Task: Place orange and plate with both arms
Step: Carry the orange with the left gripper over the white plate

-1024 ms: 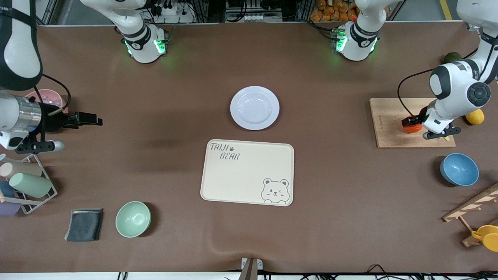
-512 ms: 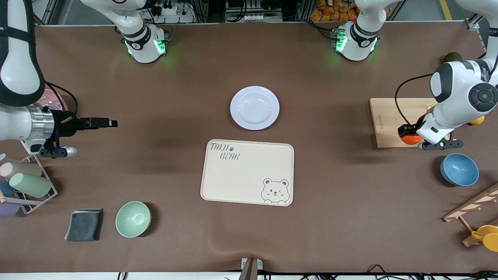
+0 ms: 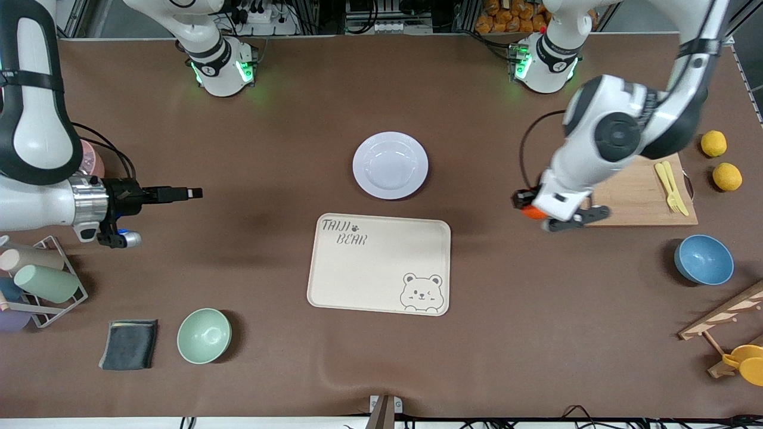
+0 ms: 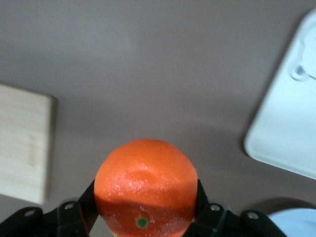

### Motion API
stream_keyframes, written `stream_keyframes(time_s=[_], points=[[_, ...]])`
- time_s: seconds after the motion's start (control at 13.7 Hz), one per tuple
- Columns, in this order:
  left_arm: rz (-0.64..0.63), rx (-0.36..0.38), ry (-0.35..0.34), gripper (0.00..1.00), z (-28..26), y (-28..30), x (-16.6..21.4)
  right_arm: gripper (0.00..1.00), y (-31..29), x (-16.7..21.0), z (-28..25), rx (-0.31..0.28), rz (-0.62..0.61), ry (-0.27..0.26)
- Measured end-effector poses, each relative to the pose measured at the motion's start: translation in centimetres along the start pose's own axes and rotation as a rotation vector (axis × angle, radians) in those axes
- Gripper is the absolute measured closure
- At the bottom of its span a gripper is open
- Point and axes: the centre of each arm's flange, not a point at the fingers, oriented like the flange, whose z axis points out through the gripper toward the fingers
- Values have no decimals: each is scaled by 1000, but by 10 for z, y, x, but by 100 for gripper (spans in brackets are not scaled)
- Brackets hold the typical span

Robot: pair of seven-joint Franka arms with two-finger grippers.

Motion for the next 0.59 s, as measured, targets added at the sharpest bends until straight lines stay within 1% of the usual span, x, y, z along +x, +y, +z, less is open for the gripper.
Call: stream_keyframes(time_s=[0.15,0.37,0.59], points=[[-37,-9,-11,25,5,52,-29,0,2,4,4,1,3,8],[-84,-24,-35,25,16,118,-71,0,5,8,12,4,11,-5],[-94,-31,-57,25,35,159,-106,0,9,13,25,47,29,-19]])
